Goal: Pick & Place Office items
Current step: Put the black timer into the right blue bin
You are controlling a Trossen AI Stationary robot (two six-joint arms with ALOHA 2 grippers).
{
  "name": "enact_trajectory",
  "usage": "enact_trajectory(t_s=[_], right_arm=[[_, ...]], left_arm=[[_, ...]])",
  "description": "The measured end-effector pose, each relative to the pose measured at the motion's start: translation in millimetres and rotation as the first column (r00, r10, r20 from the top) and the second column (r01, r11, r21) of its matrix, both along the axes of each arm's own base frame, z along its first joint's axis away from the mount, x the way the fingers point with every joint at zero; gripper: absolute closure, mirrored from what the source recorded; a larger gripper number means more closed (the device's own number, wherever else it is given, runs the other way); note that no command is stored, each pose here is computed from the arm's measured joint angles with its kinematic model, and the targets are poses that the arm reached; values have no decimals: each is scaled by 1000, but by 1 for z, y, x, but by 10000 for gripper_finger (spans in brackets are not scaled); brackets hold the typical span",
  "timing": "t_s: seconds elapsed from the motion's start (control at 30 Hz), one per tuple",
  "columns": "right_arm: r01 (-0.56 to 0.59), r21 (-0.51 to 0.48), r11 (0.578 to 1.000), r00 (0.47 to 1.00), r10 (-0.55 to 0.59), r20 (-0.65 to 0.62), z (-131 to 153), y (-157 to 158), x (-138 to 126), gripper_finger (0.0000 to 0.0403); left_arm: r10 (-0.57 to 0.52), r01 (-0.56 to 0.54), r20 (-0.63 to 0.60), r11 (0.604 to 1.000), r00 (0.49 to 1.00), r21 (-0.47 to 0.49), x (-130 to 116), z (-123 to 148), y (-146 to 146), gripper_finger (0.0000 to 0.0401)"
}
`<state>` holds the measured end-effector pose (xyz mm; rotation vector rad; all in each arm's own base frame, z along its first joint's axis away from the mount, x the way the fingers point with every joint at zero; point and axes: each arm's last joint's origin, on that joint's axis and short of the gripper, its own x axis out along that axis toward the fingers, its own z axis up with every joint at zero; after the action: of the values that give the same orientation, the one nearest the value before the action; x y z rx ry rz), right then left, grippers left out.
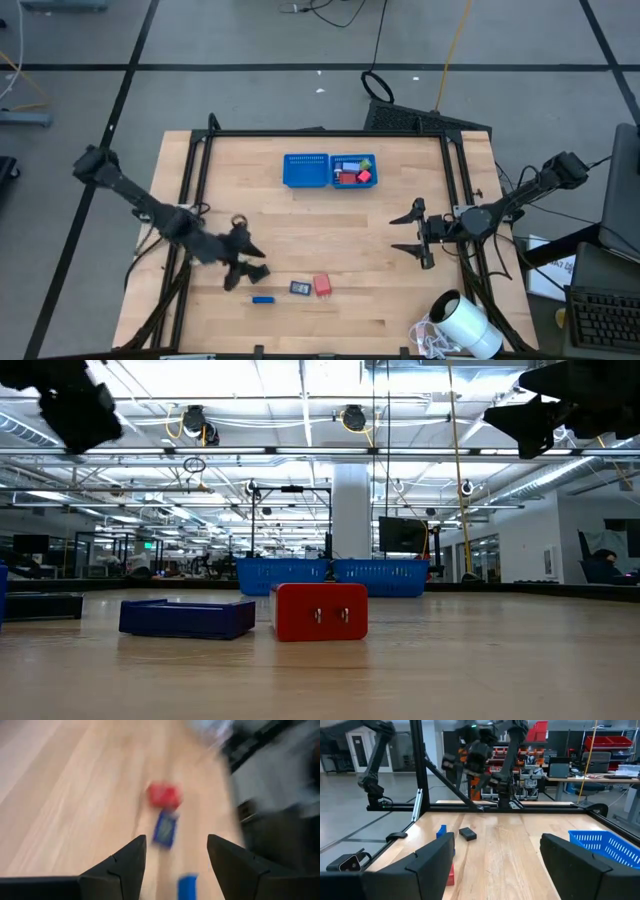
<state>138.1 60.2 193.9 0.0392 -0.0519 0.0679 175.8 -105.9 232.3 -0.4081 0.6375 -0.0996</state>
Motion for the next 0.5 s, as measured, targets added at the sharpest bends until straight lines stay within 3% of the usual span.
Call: enact_trajectory(t_s=[0.13, 0.37, 0.5], right_arm=[[-3, 1, 1000, 1000, 3, 1, 0, 0, 0, 122], [-6, 35, 999, 1000, 6, -2, 0, 0, 0, 122], [-11, 52, 999, 1000, 11, -3, 0, 0, 0, 122]], left_arm=[[120, -113, -273, 993, 955, 39, 15, -4, -22, 187], [216, -227, -496, 973, 841, 39, 40, -43, -48, 187], [238, -244, -626, 967, 743, 78, 41, -69, -52, 187]])
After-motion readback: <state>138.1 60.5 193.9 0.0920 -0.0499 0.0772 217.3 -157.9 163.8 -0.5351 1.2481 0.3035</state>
